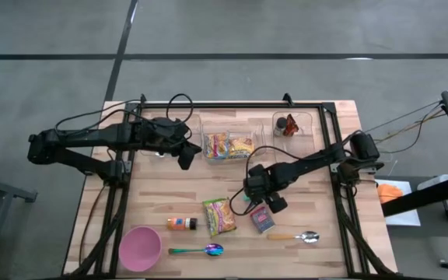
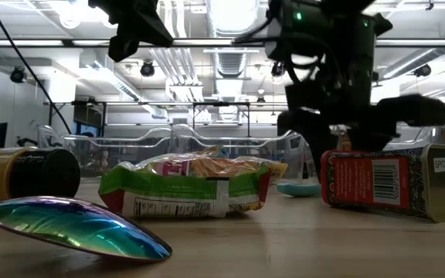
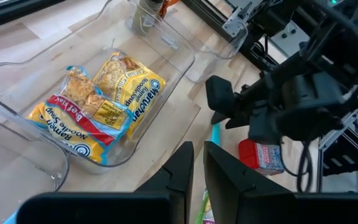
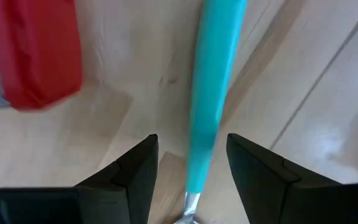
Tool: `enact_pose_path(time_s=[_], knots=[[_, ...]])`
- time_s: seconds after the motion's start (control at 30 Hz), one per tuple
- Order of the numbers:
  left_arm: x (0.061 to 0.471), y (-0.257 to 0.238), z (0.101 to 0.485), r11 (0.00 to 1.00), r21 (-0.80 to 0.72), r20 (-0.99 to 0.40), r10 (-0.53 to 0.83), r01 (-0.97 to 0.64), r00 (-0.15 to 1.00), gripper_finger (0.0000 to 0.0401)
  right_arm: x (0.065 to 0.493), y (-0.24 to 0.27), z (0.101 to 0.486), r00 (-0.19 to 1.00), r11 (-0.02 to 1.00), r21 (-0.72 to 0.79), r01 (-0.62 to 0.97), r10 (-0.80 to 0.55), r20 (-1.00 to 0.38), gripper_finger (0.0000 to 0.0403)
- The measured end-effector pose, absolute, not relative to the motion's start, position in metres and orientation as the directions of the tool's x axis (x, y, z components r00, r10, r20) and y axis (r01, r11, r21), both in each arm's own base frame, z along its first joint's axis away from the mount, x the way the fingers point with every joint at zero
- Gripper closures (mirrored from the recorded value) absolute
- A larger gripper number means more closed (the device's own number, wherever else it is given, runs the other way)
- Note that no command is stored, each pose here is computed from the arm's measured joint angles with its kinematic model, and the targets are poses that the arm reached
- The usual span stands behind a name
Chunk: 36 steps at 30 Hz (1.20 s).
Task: Pick & Place Food Item
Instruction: Put the blue spoon into the left transparent bin
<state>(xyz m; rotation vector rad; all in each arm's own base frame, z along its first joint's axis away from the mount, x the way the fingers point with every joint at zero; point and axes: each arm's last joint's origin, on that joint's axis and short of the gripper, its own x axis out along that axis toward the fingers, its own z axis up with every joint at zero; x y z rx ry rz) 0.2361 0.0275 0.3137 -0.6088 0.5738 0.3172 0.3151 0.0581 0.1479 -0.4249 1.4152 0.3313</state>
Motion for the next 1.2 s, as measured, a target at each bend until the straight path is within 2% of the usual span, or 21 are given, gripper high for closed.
enact_pose_path(time_s=[0.17, 0.4, 0.43, 0.8, 1.03, 1.2], knots=[[0.236, 0.027, 0.314, 0.78, -0.446, -0.591, 0.113, -0.44, 0.799, 0.0354, 0.308, 0.053, 0.137, 0.116, 0.887, -0.074, -0.456, -0.023, -0.993, 0.0242], [0.236, 0.027, 0.314, 0.779, -0.446, -0.591, 0.113, -0.44, 0.799, 0.0354, 0.305, 0.053, 0.133, 0.113, 0.887, -0.044, -0.46, 0.009, -0.994, 0.036], [0.236, 0.027, 0.314, 0.779, -0.446, -0.591, 0.113, -0.44, 0.799, 0.0354, 0.306, 0.053, 0.133, 0.113, 0.887, -0.041, -0.46, 0.013, -0.994, 0.0367], [0.236, 0.027, 0.314, 0.779, -0.446, -0.591, 0.113, -0.44, 0.799, 0.0354, 0.311, 0.053, 0.147, 0.119, 0.919, -0.038, -0.393, 0.01, -0.993, 0.0367], [0.236, 0.027, 0.314, 0.779, -0.446, -0.592, 0.111, -0.44, 0.798, 0.0354, 0.305, 0.053, 0.187, 0.236, 0.96, -0.026, -0.277, 0.042, -0.971, 0.0367], [0.238, 0.026, 0.313, 0.759, -0.499, -0.588, 0.056, -0.417, 0.807, 0.0354, 0.299, 0.052, 0.228, 0.368, 0.985, 0.0, -0.173, 0.065, -0.928, 0.0367]])
